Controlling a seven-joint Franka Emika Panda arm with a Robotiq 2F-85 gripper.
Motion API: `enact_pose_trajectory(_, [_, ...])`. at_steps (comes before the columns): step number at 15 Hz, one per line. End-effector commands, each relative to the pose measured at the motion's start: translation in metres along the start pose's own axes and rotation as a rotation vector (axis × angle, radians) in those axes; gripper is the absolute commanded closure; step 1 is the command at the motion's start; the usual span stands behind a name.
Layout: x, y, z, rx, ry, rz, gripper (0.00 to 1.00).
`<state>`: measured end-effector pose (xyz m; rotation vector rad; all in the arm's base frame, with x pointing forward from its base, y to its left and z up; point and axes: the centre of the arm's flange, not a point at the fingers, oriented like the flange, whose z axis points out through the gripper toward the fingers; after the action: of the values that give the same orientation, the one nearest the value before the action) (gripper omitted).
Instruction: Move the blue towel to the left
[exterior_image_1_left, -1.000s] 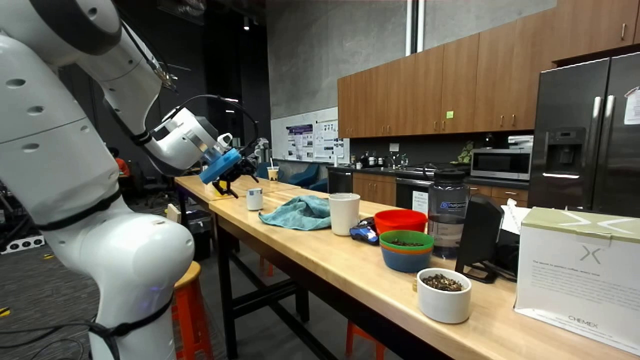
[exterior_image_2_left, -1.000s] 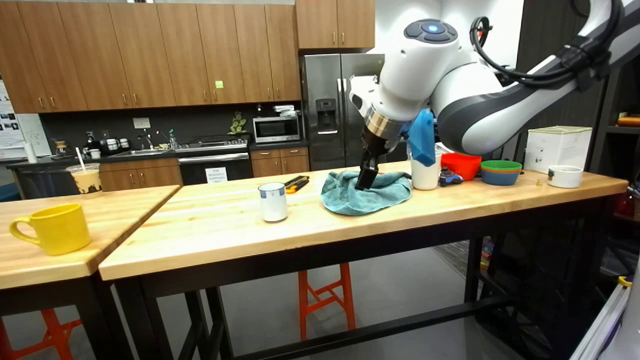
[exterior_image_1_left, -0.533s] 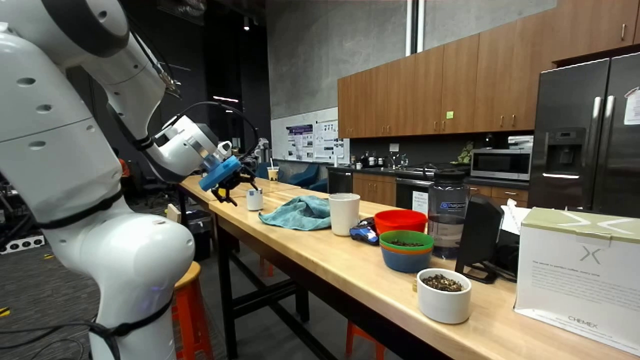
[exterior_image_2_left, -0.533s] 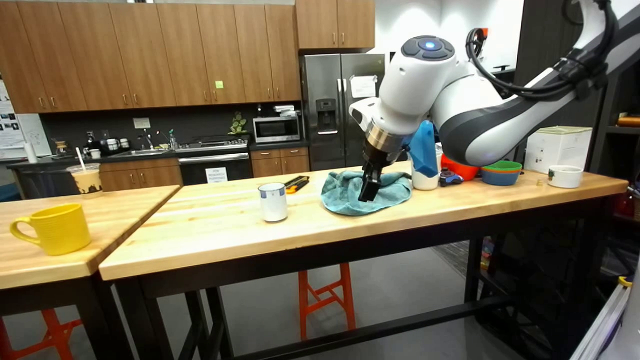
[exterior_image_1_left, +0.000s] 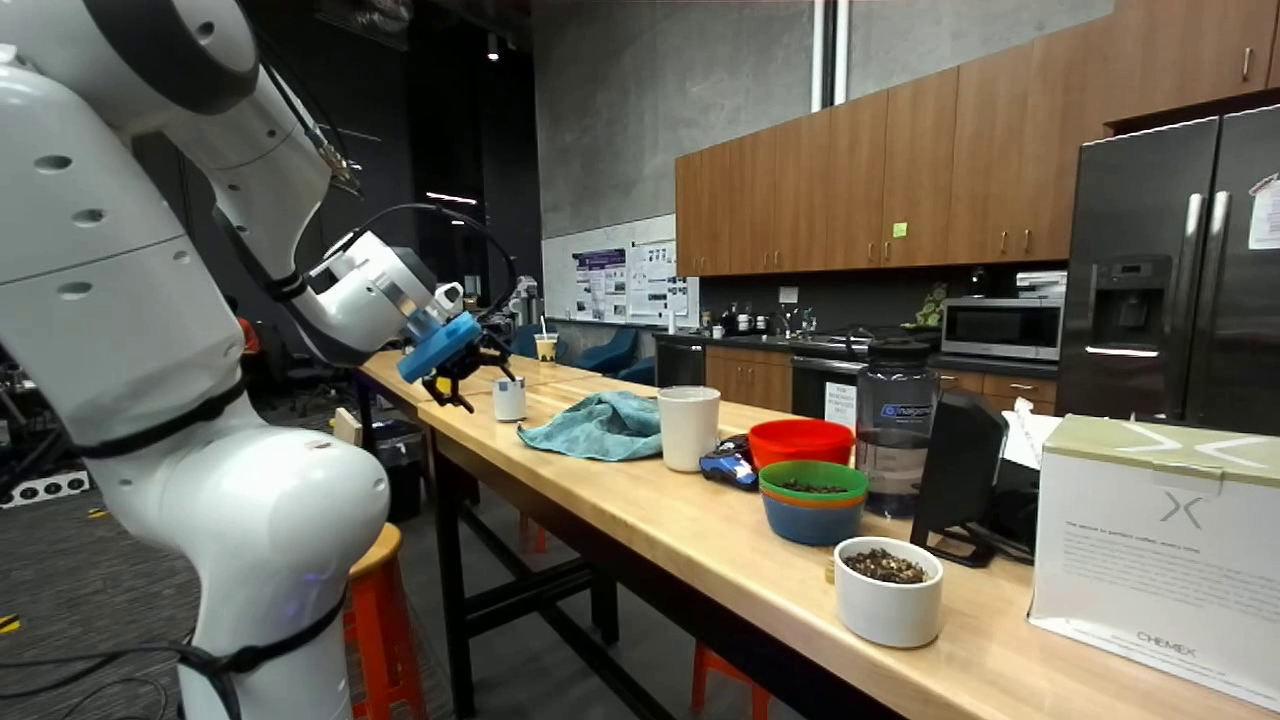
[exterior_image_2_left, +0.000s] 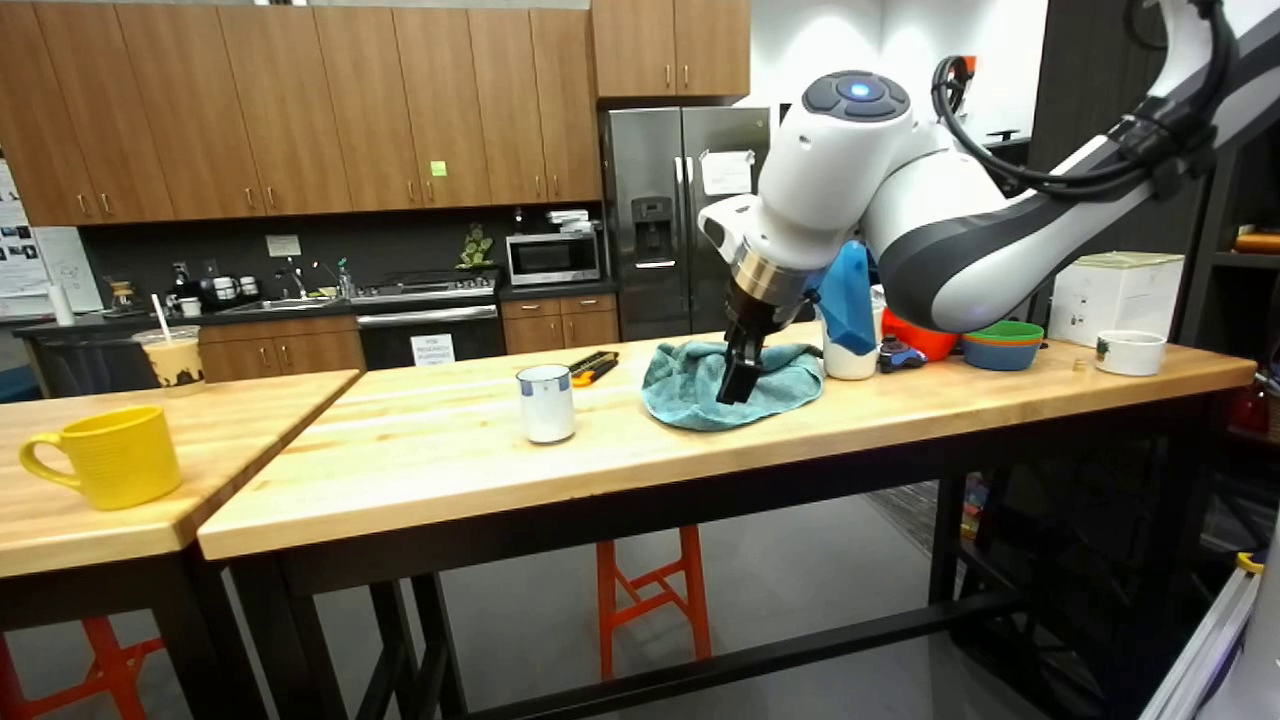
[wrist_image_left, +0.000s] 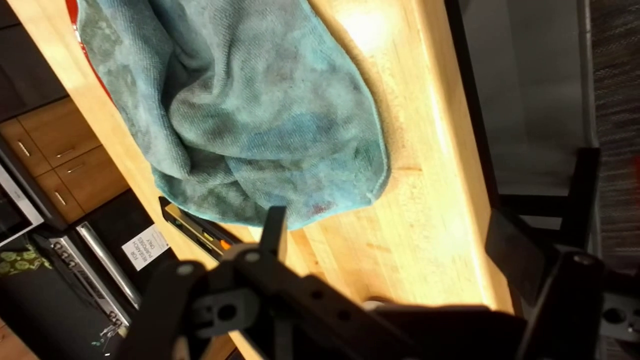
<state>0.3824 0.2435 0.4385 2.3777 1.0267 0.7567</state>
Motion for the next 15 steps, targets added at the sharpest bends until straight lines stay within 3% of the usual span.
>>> enact_pose_trajectory(1, [-0.003, -0.008, 0.01, -0.002, -0.001, 0.007, 0.0])
enact_pose_trajectory(4, [-0.001, -0.01, 0.018, -0.021, 0.009, 0.018, 0.0])
enact_pose_trajectory(10, [0.005, -0.005, 0.032, -0.148, 0.078, 0.04, 0.0])
enact_pose_trajectory(15, [0.011, -0.01, 0.038, -0.138, 0.084, 0.039, 0.0])
